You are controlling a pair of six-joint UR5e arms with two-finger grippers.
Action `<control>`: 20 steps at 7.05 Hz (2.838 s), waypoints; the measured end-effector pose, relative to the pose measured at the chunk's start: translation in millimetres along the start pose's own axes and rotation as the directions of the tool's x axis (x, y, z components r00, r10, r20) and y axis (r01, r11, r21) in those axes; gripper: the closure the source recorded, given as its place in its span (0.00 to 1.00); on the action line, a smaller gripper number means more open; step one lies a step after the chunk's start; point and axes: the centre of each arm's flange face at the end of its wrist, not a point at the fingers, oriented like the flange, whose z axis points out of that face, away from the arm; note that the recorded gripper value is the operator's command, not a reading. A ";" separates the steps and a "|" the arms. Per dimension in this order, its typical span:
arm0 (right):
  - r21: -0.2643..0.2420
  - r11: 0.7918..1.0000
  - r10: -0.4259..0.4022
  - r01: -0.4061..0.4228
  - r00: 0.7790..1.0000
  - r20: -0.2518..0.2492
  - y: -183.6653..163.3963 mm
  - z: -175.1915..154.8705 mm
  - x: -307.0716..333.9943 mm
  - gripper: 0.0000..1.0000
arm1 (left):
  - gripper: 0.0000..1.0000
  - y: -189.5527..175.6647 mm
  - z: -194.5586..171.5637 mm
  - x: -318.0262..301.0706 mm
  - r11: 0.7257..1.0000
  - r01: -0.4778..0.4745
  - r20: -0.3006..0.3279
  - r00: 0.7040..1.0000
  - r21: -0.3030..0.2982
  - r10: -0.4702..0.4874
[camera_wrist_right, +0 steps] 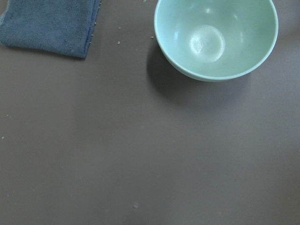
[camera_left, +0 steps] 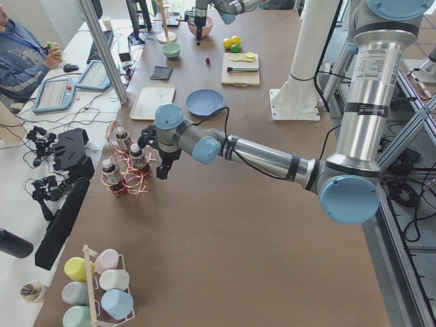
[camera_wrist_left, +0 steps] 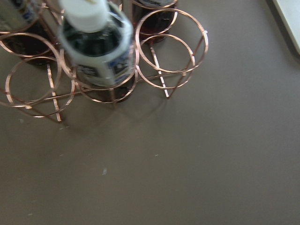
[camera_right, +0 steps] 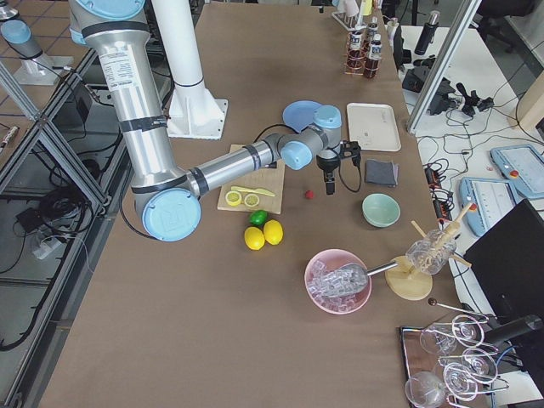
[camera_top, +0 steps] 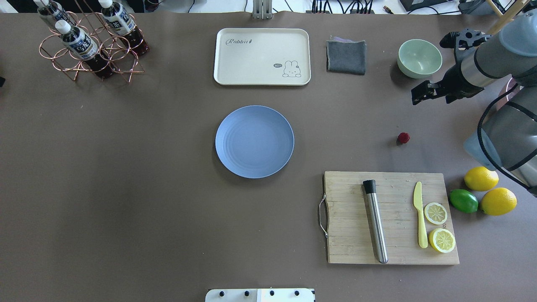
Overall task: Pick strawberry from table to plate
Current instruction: 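Lower the right gripper onto the red strawberry and grasp it, then carry the strawberry with the right gripper over the blue plate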
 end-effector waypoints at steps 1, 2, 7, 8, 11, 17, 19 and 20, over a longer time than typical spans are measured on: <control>0.005 1.000 0.013 -0.013 1.000 -0.014 9.2 12.2 -13.2 0.07 | 0.02 6.2 -5.4 -13.0 1.000 -0.012 0.008 1.000 -0.015 0.012; 0.016 1.000 0.020 -0.020 1.000 -0.019 20.4 27.9 -25.5 0.08 | 0.02 8.8 -7.4 -17.8 1.000 -0.016 0.010 1.000 -0.021 0.016; 0.060 0.997 0.041 -0.041 0.999 -0.001 54.1 94.4 -36.3 0.26 | 0.02 14.3 -8.0 -20.7 1.000 -0.018 0.010 1.000 -0.023 0.018; 0.057 0.997 0.043 -0.043 0.999 0.000 59.2 95.9 -33.5 0.29 | 0.02 15.7 -7.4 -21.2 1.000 -0.016 0.009 1.000 -0.025 0.016; 0.050 0.998 0.035 -0.035 0.999 0.004 78.4 96.9 -21.7 0.63 | 0.02 16.4 -7.3 -21.1 1.000 -0.012 0.008 1.000 -0.025 0.012; 0.095 0.991 0.095 -0.099 0.994 0.048 56.4 79.0 -91.0 1.00 | 0.02 18.0 -3.8 -22.4 0.999 -0.004 -0.009 1.000 -0.034 0.004; 0.084 0.975 0.200 -0.205 0.977 0.071 36.8 32.4 -174.9 1.00 | 0.02 26.4 9.1 -27.3 0.998 0.013 -0.050 0.999 -0.062 -0.017; 0.072 0.955 0.281 -0.287 0.956 0.084 41.4 11.5 -226.5 1.00 | 0.02 30.6 14.4 -31.1 0.997 0.025 -0.055 0.998 -0.075 -0.029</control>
